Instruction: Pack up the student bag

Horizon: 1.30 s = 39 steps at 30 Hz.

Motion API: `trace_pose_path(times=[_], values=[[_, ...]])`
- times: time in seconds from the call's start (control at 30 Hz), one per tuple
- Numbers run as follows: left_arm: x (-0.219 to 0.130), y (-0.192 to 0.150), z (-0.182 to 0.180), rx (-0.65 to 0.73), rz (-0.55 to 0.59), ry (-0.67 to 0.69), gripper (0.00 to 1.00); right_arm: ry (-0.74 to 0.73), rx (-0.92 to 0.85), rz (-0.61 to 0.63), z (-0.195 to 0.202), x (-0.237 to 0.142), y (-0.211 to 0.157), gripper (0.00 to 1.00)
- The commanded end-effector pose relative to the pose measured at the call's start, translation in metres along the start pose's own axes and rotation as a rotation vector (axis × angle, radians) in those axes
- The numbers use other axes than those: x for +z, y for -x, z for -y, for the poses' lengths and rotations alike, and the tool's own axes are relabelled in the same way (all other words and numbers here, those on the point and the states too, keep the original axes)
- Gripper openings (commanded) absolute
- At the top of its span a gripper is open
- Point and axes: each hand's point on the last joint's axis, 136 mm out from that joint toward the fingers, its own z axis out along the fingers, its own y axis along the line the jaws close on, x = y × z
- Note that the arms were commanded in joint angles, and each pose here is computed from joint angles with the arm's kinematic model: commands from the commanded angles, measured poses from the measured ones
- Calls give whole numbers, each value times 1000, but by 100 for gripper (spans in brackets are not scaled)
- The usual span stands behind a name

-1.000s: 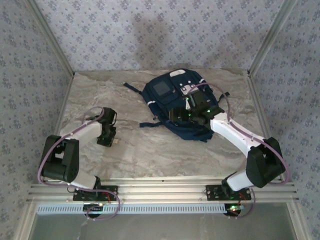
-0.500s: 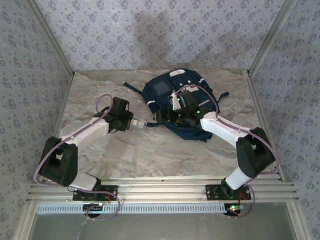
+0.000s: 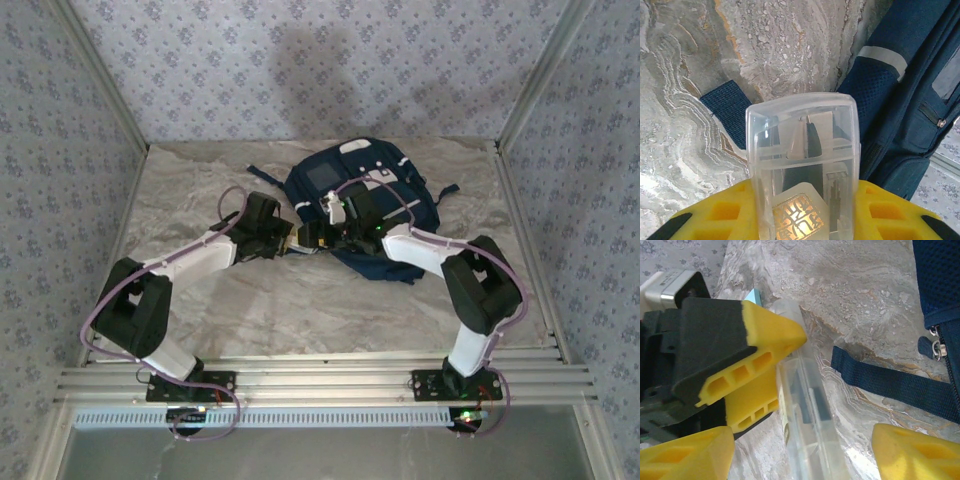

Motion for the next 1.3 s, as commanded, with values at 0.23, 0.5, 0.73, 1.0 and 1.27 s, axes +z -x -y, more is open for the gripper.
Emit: trace_pose_path(times=[0.23, 0.5, 0.73, 1.0, 1.27], values=[[-5, -9, 23, -8, -27, -67, 33, 95, 30, -6, -16, 13, 5, 33], [-2, -11, 24, -1, -36, -73, 81, 99, 38, 0, -17, 8, 5, 16], [-18, -7, 41, 202, 14, -69, 100, 82, 57, 55, -8, -22, 18, 15], [-18, -13, 54, 636, 42, 34, 100, -64, 132, 190, 38, -110, 31, 15], [29, -84, 64, 1180, -149, 127, 98, -240, 255, 347, 99, -219, 13, 16]])
